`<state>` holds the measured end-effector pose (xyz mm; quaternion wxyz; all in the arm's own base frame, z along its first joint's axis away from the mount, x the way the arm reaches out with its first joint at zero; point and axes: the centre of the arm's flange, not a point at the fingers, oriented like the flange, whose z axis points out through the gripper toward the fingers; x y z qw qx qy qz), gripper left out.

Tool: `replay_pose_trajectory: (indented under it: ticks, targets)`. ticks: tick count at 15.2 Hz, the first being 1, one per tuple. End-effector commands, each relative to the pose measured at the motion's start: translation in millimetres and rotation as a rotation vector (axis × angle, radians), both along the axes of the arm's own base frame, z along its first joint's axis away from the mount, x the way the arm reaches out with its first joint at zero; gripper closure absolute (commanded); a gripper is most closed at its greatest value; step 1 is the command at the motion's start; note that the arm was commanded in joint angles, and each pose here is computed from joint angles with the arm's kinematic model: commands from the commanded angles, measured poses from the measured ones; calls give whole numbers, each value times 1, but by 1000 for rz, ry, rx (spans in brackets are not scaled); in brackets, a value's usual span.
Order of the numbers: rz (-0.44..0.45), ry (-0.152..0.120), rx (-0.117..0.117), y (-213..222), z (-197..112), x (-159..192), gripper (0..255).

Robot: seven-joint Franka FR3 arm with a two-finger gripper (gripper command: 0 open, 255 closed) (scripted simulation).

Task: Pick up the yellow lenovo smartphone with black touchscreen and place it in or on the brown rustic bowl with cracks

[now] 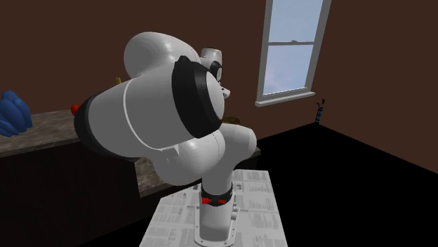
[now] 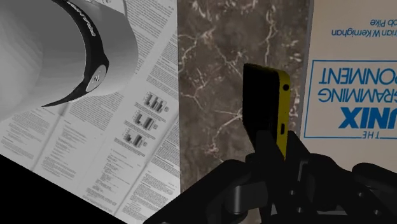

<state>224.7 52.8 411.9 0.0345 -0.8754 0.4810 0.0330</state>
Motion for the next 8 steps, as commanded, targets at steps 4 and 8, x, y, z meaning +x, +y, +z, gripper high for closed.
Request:
replay_pose_trajectory:
  ticks: [4, 8]
  targets:
    - [0, 0, 0, -1, 26, 0, 255]
    - [0, 0, 0, -1, 47, 0, 255]
